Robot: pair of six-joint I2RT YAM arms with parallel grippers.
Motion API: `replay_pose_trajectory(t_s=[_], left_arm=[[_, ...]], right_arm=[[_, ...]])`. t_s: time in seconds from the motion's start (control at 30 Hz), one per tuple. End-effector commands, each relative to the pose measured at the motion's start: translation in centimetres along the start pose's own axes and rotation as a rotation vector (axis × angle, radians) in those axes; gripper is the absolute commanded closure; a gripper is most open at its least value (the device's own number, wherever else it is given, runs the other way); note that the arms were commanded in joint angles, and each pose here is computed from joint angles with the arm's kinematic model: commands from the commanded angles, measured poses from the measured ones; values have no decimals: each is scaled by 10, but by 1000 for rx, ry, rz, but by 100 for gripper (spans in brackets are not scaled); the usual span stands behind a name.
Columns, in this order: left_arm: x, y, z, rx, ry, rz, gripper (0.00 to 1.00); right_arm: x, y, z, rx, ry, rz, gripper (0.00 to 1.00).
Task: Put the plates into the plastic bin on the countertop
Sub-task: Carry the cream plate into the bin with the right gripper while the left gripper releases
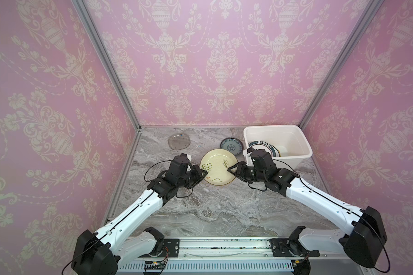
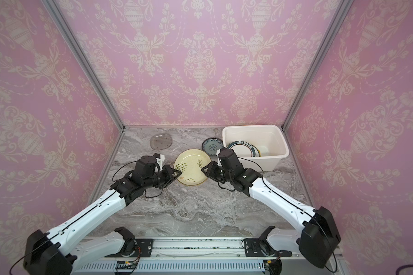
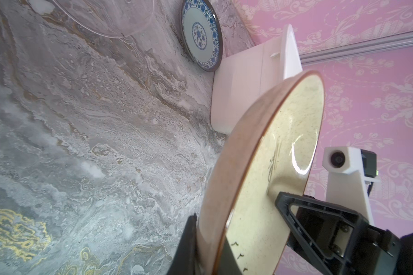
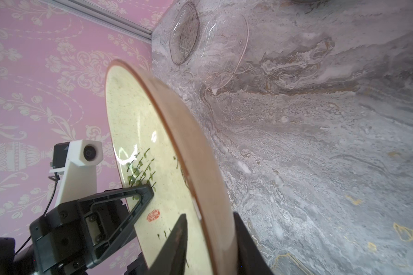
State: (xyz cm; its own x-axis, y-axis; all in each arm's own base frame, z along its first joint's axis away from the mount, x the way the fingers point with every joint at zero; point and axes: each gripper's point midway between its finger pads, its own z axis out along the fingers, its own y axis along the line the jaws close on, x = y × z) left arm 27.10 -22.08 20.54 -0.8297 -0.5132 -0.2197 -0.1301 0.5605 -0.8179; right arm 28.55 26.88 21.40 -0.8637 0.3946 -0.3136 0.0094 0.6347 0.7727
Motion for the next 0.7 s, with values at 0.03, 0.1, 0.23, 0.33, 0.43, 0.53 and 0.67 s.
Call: replay_pose_trajectory(t_s=[0.03,0.1,0.23,0.33,0.43,0.53,0.67], left_arm=[[-2,-67,-6,196,-5,39,100],[2,-69,-2,193,6,44,100],[8,-69,2,180,15,56,100],[7,-67,-1,163,0,72,100],[2,-70,-9,150,-30,110,90],[-4,-80,-22,160,-68,163,59],[-14,-96,-38,184,-128,243,32]], right_arm=[[0,53,-13,-208,-13,-49,73],[-1,54,-14,-209,-24,-49,78],[-8,54,-18,-196,-60,-56,91],[-13,52,-26,-163,-92,-73,100],[-22,49,-39,-122,-126,-91,100],[-35,41,-53,-75,-165,-86,100],[-60,28,-75,-21,-230,-60,100]])
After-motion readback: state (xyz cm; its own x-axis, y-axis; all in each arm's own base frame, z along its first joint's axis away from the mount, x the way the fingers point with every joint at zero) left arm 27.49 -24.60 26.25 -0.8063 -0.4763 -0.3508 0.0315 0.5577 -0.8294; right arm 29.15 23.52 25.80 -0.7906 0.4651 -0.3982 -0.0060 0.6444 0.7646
